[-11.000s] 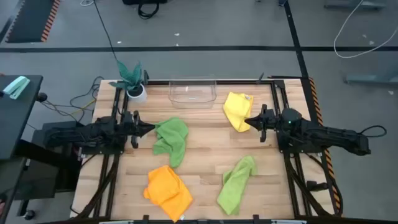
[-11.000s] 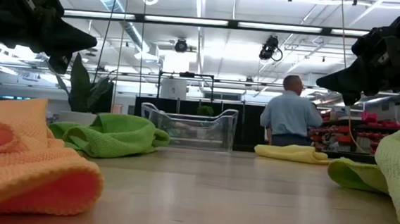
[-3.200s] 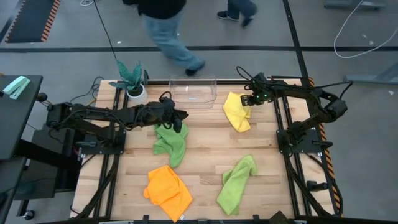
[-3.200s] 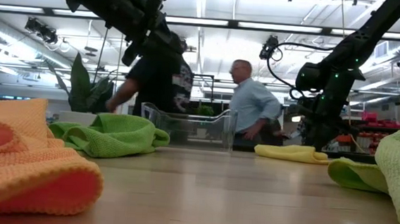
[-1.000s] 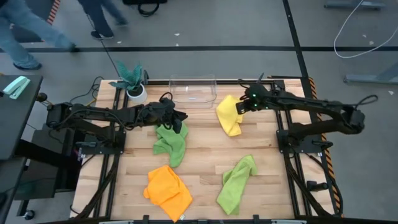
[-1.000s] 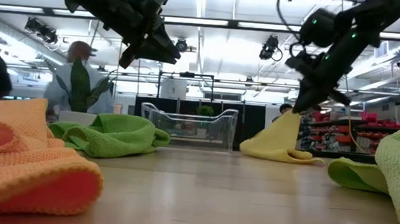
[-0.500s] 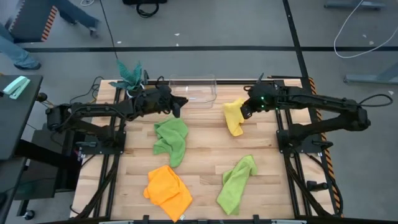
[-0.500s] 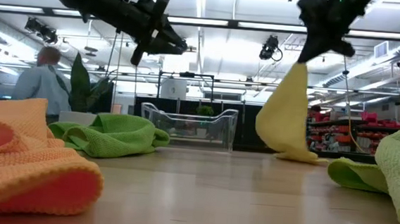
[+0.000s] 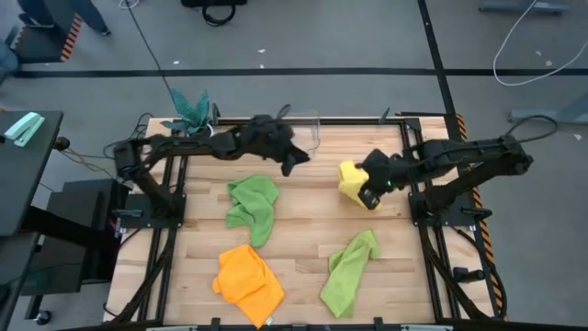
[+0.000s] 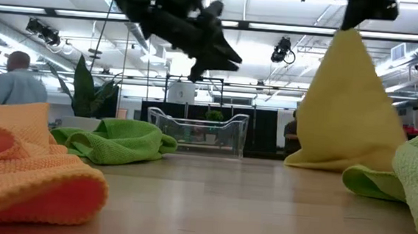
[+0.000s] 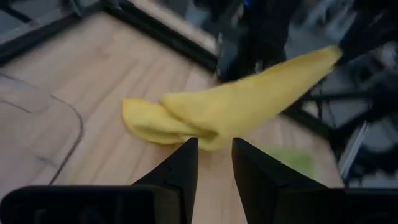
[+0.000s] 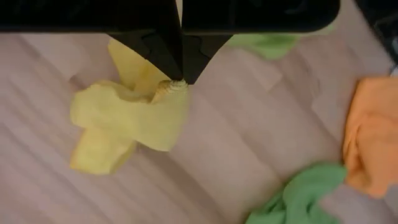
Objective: Fold microfiber towels
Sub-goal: Fold the yellow towel
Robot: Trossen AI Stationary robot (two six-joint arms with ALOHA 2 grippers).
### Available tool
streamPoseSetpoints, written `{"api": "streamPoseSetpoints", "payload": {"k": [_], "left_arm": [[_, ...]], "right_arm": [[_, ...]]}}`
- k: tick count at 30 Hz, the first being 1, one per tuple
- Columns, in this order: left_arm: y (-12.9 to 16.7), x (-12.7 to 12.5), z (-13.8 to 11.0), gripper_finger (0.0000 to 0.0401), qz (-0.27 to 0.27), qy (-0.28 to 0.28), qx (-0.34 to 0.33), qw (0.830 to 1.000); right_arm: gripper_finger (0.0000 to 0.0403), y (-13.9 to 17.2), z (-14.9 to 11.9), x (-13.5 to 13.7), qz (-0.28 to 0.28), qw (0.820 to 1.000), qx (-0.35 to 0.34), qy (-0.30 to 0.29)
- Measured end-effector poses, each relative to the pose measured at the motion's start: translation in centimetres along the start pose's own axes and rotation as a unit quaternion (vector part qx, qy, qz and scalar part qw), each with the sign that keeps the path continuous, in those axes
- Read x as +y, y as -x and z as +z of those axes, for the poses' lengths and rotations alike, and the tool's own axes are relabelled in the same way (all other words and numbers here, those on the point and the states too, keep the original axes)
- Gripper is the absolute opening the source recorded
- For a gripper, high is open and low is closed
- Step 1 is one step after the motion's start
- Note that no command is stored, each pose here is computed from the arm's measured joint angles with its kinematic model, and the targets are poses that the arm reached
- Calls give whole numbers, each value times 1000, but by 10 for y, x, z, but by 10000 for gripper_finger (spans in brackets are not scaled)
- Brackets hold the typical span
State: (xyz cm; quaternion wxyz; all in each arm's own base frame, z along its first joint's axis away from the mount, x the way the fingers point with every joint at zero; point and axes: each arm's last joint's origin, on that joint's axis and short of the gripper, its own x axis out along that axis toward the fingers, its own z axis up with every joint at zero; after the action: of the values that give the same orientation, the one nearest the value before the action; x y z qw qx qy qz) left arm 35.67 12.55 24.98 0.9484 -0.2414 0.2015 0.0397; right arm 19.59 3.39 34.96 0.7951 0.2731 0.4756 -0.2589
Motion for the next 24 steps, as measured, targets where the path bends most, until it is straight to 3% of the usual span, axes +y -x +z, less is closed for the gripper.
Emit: {"api": "streamPoseSetpoints", "payload": {"k": [5, 12, 24], "left_arm": [[-25, 6, 15, 108, -17, -33, 59, 998], [-62, 19, 16, 108, -70, -20, 119, 990], [-130, 18, 7, 108, -96, -3, 148, 984]], "right_arm": [[0, 13, -23, 12, -23, 999, 40, -12], [0, 24, -51, 22, -22, 995, 85, -56], [0, 21, -67, 29, -57, 987, 123, -91]]}}
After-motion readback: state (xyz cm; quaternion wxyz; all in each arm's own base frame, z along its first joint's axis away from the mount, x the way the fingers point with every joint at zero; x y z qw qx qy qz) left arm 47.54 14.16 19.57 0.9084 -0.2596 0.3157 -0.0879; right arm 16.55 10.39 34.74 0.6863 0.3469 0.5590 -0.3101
